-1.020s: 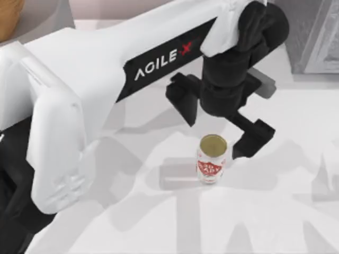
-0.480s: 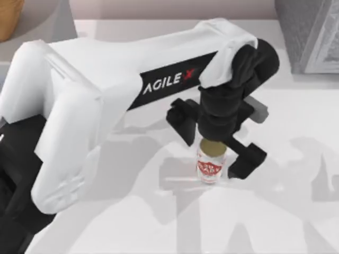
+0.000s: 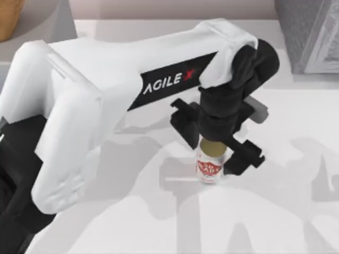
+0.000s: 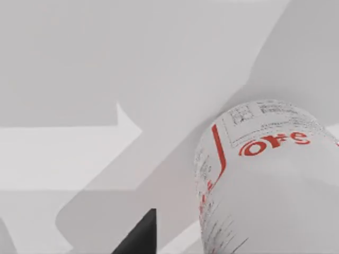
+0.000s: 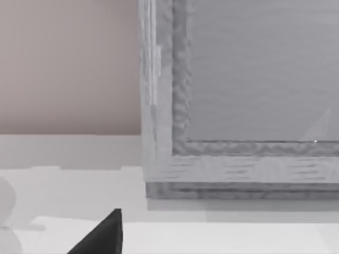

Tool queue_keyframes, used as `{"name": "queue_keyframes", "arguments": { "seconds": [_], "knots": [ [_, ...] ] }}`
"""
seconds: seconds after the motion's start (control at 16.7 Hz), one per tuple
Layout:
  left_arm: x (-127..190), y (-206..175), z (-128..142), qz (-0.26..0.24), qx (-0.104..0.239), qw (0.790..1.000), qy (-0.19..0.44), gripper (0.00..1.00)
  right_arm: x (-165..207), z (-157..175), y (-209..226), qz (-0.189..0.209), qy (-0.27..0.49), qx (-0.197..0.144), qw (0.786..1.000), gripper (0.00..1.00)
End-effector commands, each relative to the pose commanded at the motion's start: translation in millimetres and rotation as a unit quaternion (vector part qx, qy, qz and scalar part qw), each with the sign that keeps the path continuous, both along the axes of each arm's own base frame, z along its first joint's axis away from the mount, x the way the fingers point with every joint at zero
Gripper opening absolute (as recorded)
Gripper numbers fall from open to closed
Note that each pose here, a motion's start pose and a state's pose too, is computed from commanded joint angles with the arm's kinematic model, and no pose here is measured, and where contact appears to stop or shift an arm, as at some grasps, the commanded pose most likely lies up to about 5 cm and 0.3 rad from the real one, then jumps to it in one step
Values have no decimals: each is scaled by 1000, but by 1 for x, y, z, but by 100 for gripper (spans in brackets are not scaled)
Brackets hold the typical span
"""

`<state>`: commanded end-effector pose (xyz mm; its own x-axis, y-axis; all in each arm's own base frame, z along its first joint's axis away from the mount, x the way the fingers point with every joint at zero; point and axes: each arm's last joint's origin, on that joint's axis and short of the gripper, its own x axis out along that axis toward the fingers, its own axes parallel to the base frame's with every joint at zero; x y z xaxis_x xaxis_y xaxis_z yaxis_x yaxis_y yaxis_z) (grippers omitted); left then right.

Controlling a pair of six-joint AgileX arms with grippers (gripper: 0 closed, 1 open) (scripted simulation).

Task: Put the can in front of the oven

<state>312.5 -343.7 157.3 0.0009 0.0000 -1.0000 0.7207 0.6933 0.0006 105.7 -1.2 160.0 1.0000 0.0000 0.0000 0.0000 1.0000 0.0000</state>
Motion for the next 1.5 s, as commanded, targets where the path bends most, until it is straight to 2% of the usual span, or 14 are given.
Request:
{"name": "queue_keyframes", "arguments": {
  "seconds": [0.48, 1.08, 1.5],
  "knots": [
    [0, 0, 0, 0, 0, 1000, 0, 2, 0, 0, 0, 0, 0, 0, 1000, 100],
    [0, 0, 0, -1, 1, 1000, 1, 0, 0, 0, 0, 0, 0, 0, 1000, 100],
    [0, 0, 40, 0, 0, 1000, 0, 0, 0, 0, 0, 0, 0, 0, 1000, 100]
  ]
}}
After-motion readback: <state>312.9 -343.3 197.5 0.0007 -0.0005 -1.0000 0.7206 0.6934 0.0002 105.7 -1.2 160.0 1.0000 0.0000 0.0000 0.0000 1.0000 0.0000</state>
